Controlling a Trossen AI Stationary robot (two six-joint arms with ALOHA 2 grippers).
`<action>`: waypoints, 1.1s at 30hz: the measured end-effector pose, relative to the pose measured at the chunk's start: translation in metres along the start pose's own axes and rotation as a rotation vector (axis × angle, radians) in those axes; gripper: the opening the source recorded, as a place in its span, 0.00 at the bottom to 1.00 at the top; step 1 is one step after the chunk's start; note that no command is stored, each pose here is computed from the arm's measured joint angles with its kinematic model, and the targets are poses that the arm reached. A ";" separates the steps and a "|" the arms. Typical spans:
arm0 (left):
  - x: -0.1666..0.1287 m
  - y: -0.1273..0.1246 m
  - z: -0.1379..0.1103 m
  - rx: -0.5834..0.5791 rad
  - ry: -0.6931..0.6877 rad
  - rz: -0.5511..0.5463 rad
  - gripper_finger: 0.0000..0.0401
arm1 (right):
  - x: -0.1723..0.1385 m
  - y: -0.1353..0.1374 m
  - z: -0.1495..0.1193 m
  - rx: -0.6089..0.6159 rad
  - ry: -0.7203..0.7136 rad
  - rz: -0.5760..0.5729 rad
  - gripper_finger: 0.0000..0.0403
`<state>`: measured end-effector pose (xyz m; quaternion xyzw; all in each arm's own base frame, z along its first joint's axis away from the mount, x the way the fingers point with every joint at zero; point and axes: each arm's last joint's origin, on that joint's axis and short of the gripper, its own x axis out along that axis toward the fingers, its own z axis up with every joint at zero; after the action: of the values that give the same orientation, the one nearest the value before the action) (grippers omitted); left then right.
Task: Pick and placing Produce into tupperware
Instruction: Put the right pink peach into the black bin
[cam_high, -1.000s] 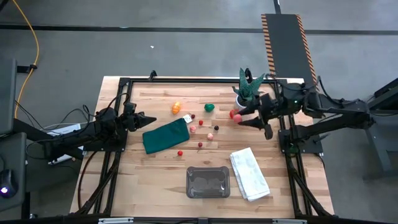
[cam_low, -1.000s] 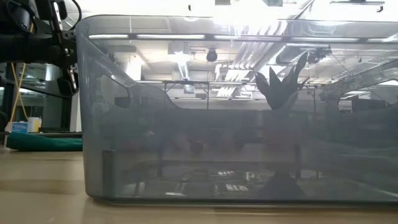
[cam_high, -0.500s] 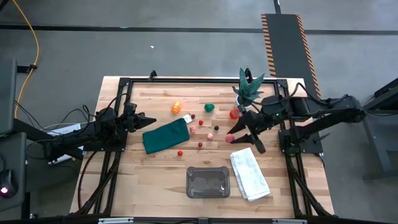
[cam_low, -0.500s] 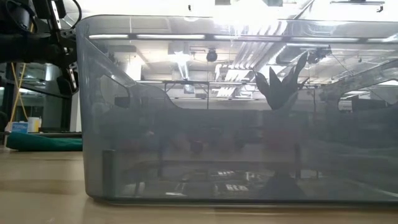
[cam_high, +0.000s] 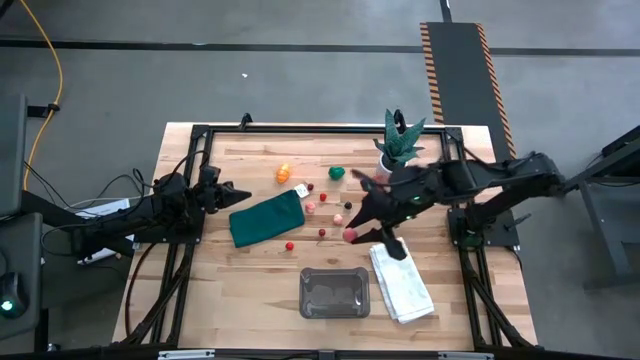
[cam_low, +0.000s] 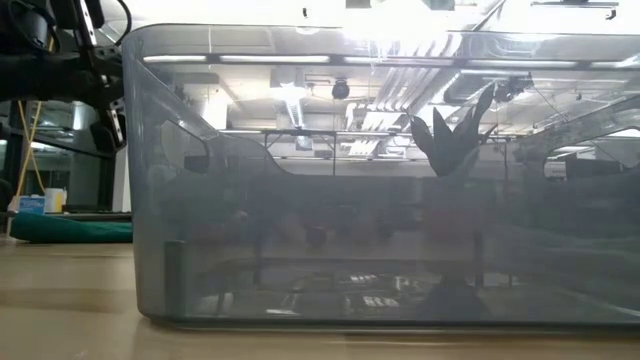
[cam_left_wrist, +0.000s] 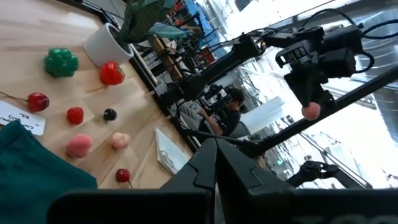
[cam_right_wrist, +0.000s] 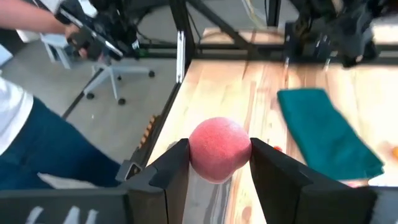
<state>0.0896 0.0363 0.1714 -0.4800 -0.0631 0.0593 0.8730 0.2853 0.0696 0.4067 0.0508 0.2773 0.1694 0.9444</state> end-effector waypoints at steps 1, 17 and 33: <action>0.000 0.000 0.000 0.000 0.004 -0.003 0.00 | 0.005 0.001 0.002 0.004 0.019 0.001 0.36; 0.000 -0.001 0.000 0.010 0.017 -0.014 0.00 | 0.090 0.015 0.001 0.035 0.307 0.009 0.36; 0.000 -0.001 0.000 0.033 0.016 -0.015 0.00 | 0.134 0.007 -0.025 0.100 0.471 -0.030 0.36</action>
<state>0.0896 0.0357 0.1719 -0.4656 -0.0585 0.0499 0.8816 0.3758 0.1227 0.3189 0.0524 0.4987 0.1488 0.8523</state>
